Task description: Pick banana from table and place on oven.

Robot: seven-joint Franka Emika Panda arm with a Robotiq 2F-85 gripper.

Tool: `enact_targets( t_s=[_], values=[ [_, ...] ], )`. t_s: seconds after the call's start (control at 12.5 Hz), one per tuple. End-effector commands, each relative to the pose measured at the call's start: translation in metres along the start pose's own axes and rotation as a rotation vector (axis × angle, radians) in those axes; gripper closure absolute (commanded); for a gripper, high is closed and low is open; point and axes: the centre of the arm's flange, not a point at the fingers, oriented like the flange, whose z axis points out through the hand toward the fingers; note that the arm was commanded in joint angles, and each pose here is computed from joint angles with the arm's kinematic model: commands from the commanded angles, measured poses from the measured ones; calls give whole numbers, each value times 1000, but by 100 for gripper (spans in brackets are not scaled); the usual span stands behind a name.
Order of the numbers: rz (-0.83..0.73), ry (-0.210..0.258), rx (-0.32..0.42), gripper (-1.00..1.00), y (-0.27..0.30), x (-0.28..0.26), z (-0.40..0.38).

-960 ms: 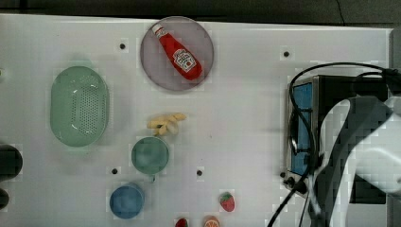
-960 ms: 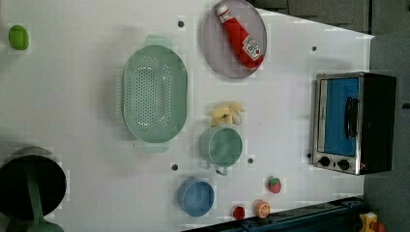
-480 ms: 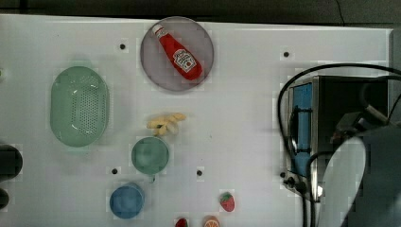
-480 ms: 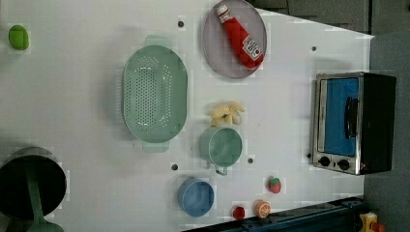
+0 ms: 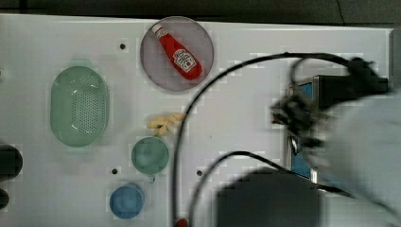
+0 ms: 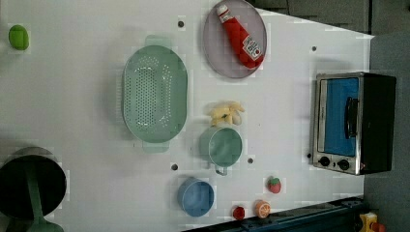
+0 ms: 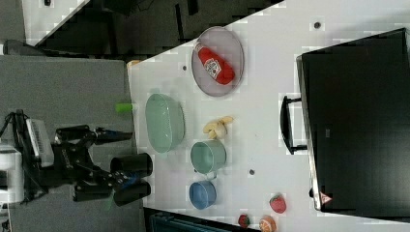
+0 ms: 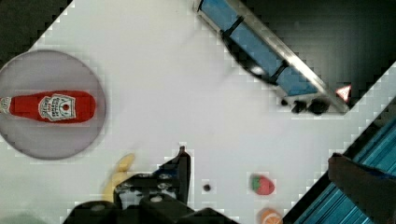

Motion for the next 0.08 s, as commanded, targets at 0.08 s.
enact_targets(
  t_s=[0.08],
  values=[
    [200,-14,-17,-100,-52,-29,9]
  ],
)
